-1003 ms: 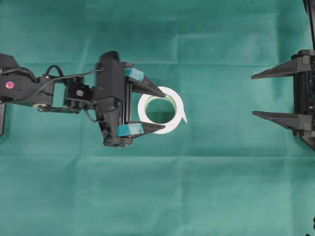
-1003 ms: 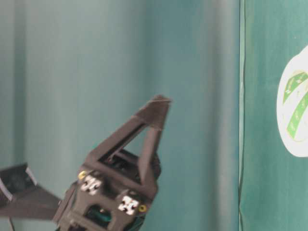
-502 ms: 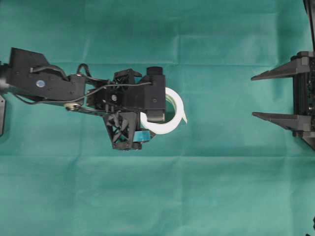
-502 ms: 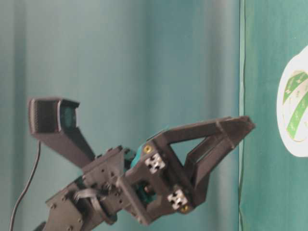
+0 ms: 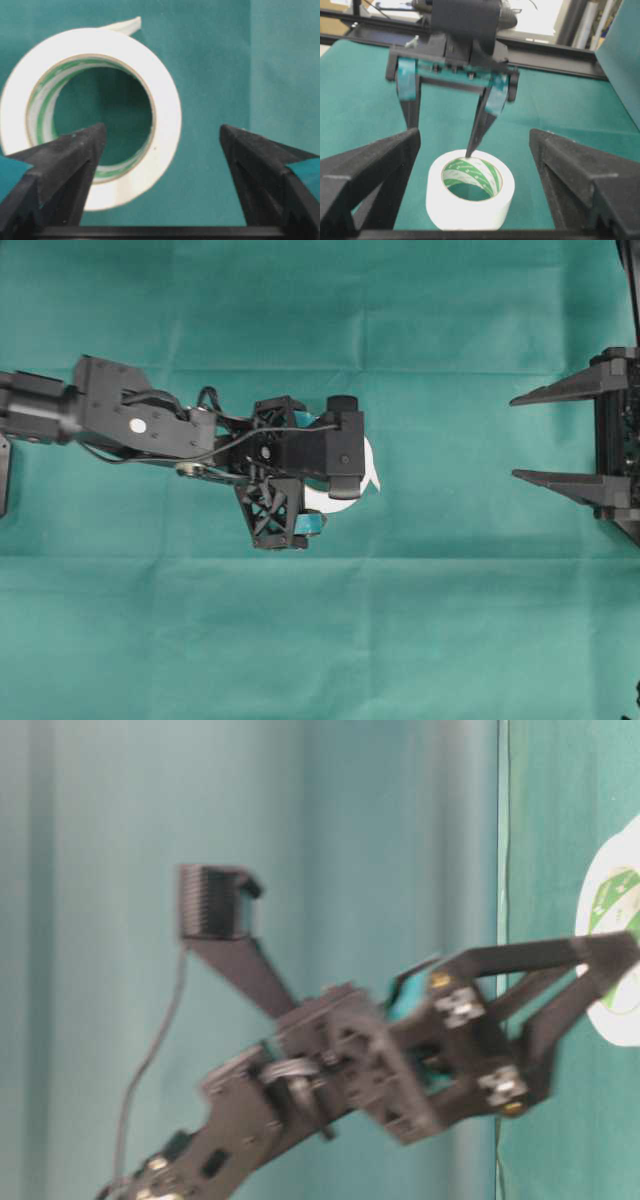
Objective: Peel off the duct tape with your right arm.
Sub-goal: 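Lower the left gripper and clamp the tape roll's rim, then lift the tape roll upright with the left gripper, free end up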
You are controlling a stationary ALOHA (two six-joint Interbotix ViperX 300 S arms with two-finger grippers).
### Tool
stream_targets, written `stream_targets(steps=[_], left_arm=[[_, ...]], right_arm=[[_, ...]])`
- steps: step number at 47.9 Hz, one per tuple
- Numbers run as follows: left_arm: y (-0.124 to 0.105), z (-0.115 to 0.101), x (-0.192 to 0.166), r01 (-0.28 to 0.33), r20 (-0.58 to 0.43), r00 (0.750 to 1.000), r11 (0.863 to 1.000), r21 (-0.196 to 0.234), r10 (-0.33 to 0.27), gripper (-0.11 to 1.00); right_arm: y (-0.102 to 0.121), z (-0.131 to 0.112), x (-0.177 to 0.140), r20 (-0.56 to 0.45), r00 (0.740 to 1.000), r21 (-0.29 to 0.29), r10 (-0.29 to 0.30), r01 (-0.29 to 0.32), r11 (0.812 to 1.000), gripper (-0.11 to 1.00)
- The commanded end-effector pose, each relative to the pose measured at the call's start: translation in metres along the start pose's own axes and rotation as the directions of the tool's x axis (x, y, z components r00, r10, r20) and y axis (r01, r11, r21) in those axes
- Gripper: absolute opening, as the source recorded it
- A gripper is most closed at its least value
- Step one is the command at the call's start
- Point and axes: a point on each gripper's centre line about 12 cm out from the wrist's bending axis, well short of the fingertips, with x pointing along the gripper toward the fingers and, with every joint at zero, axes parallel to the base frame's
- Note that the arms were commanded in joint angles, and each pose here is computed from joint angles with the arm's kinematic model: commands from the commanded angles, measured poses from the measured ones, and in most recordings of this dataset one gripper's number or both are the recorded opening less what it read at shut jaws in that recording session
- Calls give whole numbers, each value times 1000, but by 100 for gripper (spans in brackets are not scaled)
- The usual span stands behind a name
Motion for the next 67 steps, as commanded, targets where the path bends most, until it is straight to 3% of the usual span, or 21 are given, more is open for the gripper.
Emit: stream_targets(steps=[1, 29, 53, 57, 63, 67], left_arm=[[1, 12, -2, -1, 45, 999, 1000, 2, 1, 96], [2, -12, 41, -4, -17, 1000, 1000, 1, 4, 96], [2, -17, 50, -5, -30, 1000, 1000, 3, 5, 92], [2, -16, 49, -5, -30, 1000, 1000, 3, 5, 81], [2, -13, 45, -4, -21, 1000, 1000, 4, 4, 45], [1, -11, 42, -3, -15, 1000, 1000, 7, 3, 29]], right_arm=[[0, 4, 1, 20, 1000, -3, 0, 0, 1000, 86], [0, 4, 1, 25, 1000, -3, 0, 0, 1000, 86], [0, 3, 0, 21, 1000, -3, 0, 0, 1000, 86], [0, 3, 0, 23, 1000, -3, 0, 0, 1000, 86], [0, 1, 0, 28, 1000, -3, 0, 0, 1000, 86], [0, 0, -1, 31, 1000, -3, 0, 0, 1000, 86]])
